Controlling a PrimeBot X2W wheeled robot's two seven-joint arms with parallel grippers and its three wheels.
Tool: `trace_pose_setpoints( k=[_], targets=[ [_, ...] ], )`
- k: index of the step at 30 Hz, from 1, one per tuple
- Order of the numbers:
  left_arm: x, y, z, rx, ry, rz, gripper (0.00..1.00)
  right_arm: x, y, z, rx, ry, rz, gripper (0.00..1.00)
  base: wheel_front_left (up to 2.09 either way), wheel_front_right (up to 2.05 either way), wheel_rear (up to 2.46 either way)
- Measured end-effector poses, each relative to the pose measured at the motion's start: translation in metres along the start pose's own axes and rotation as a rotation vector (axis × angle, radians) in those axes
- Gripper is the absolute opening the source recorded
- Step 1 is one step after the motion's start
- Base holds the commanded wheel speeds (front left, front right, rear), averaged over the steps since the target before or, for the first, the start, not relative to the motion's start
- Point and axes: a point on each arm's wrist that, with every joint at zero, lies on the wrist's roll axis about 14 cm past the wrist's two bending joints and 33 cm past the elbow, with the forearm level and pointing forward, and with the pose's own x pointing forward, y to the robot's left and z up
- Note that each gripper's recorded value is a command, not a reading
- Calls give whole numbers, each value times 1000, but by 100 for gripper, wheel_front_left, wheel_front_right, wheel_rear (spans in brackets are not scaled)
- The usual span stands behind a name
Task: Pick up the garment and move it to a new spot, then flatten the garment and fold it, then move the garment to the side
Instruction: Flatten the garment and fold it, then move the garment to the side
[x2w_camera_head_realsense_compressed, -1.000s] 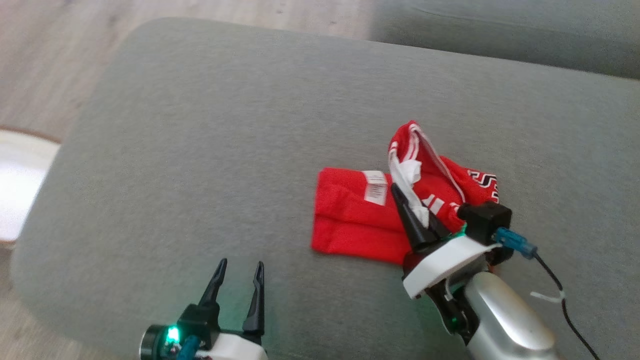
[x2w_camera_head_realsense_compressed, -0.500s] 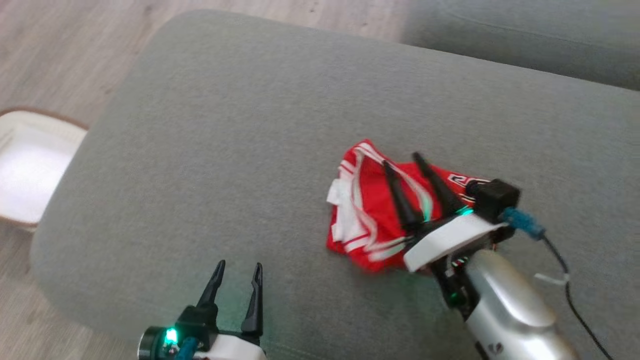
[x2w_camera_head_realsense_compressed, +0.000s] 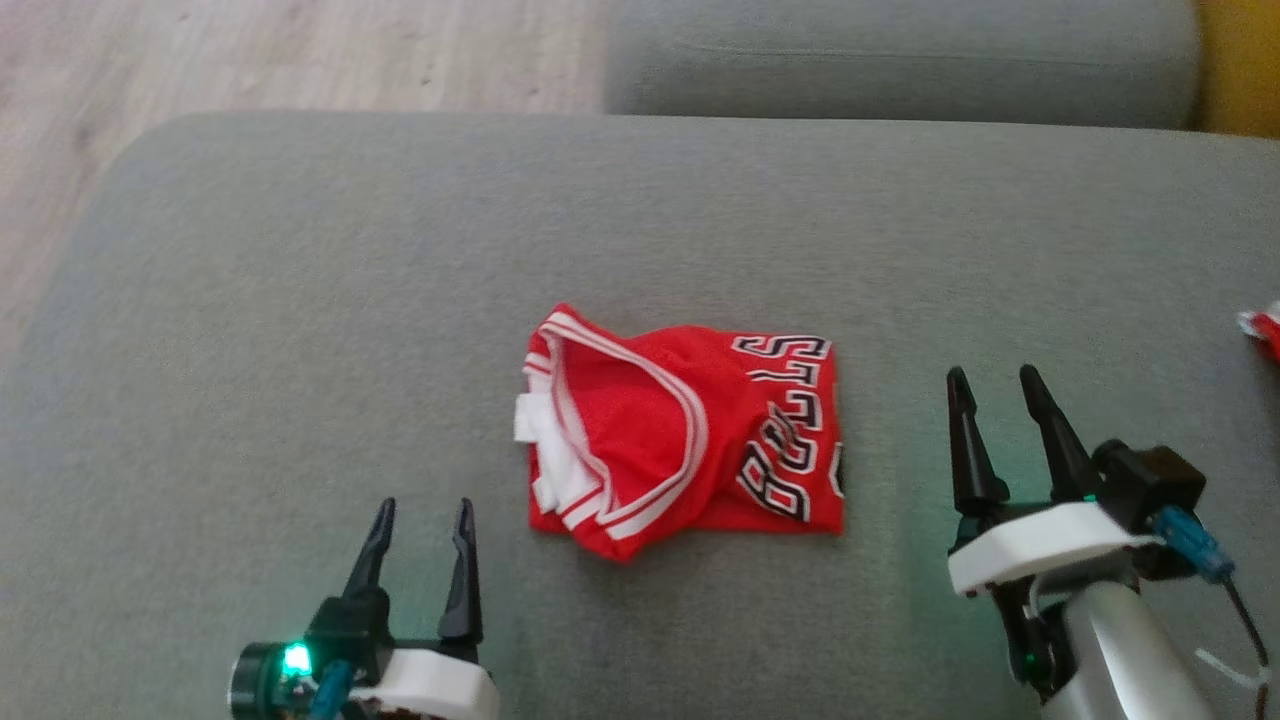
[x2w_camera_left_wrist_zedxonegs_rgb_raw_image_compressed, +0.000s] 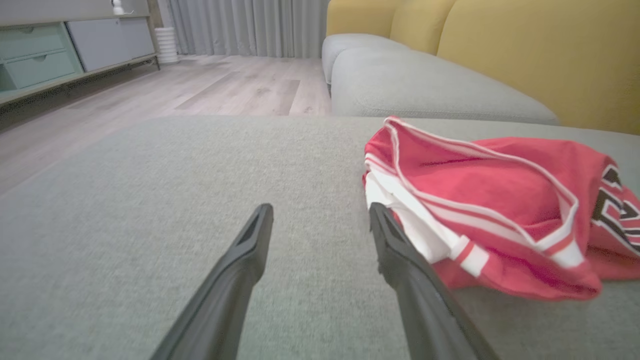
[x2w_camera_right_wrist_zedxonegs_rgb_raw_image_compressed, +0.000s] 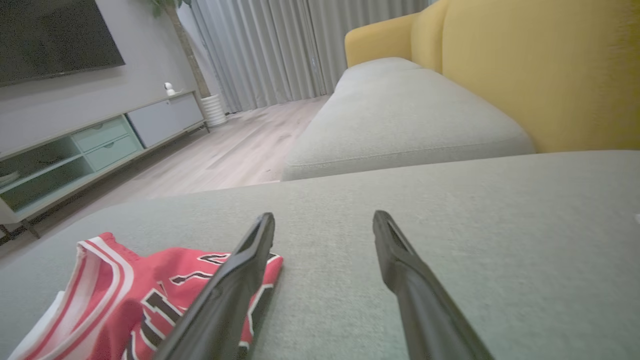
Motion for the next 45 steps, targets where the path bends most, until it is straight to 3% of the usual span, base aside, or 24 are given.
trace_pose_setpoints(
  k=[9, 21, 25, 35, 40, 45],
  targets=[
    [12, -6, 16, 30, -48, -19, 100, -33, -31, -3, -4, 4, -110, 100, 0, 0, 0],
    [5, 2, 11, 33, -37, 4, 100, -27, -18, -11, -2, 26, -67, 100, 0, 0, 0],
    [3, 5, 9, 31, -31, 14, 100, -19, 17, -15, -30, 38, 47, 100, 0, 0, 0],
    [-6, 15, 1, 16, -7, 50, 100, -18, 159, -38, -174, 92, 545, 100, 0, 0, 0],
    [-12, 22, -2, 10, 2, 77, 100, -37, 183, -71, -233, 194, 692, 100, 0, 0, 0],
    [-15, 26, -6, -1, 12, 96, 100, -39, 179, -98, -319, 273, 738, 100, 0, 0, 0]
  ],
)
